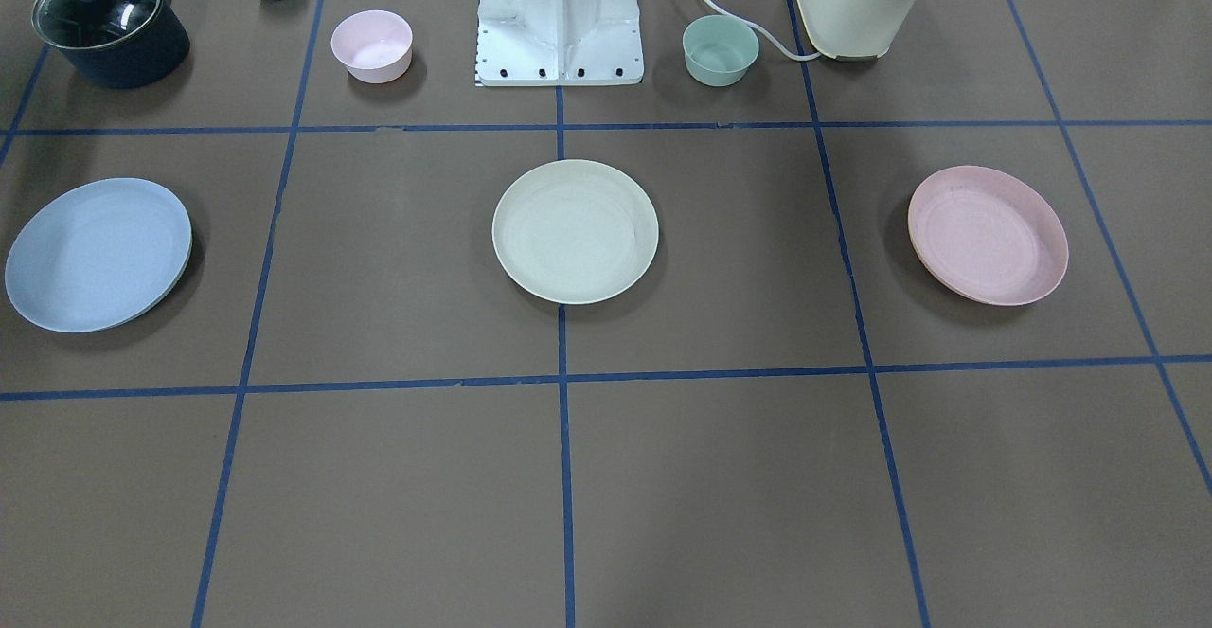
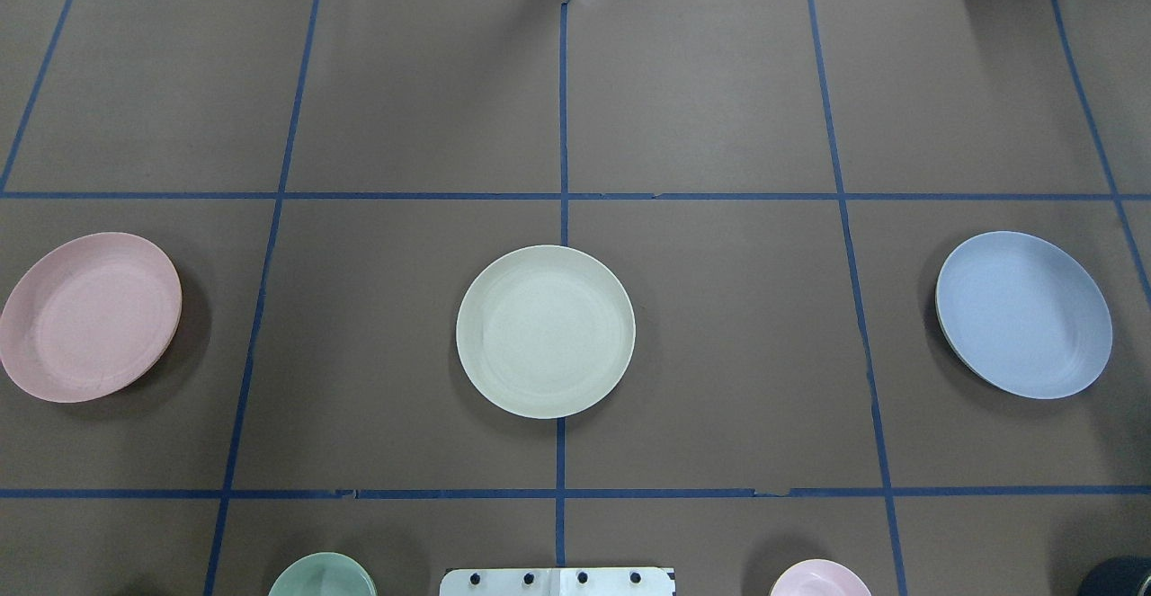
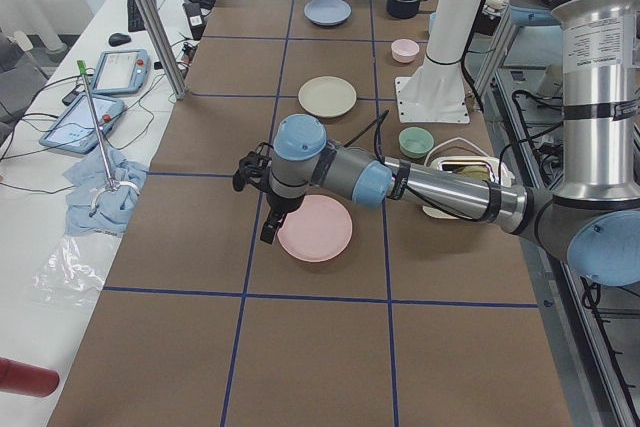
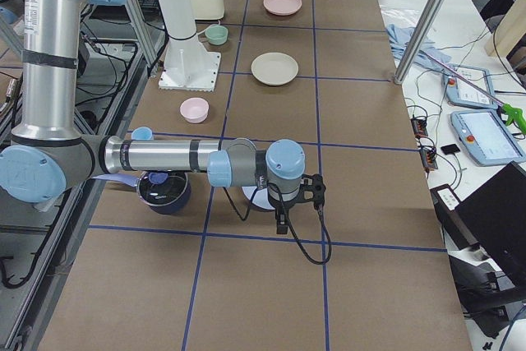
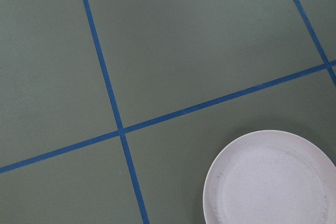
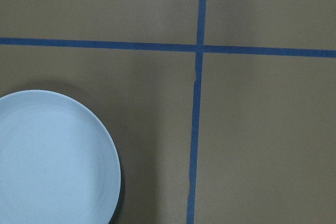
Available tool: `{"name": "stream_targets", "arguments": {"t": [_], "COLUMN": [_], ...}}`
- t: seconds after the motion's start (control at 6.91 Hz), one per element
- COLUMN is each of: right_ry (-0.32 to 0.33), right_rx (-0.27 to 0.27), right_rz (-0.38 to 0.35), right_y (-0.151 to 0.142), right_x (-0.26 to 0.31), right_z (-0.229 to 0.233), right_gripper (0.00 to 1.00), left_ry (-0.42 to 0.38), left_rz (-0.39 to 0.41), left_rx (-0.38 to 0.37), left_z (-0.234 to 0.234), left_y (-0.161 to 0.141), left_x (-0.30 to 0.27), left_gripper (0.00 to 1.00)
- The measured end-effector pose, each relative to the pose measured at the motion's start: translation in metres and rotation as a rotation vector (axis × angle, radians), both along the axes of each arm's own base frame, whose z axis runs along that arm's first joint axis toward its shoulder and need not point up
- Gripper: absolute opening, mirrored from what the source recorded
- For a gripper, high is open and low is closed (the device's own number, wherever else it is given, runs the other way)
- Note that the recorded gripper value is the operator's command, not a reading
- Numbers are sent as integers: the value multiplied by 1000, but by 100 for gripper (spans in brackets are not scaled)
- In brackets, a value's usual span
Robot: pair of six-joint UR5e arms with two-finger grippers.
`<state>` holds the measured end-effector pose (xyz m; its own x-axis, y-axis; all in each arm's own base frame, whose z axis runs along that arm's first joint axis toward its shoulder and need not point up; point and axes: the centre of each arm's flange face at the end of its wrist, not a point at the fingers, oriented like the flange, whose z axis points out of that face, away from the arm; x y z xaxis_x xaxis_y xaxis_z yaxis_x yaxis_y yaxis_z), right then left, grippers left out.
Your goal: Stack three plates with pink and blue
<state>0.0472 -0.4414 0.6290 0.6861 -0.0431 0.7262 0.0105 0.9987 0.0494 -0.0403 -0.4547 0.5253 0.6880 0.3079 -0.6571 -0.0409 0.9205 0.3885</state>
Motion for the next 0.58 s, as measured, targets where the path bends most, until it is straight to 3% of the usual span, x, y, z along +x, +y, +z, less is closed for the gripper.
{"name": "stream_targets", "arguments": {"t": [0.58], "right_ry": [-1], "right_rx": [2], "right_rz": [1], "right_y": [0], "right_x": [0], "right_z": [-1], "right_gripper": [100], "left_ry": [-3], "left_rz": [-2], "left_rx": [12], "left_z": [-6], "left_y": [0], "left_x": [0], "left_gripper": [100]}}
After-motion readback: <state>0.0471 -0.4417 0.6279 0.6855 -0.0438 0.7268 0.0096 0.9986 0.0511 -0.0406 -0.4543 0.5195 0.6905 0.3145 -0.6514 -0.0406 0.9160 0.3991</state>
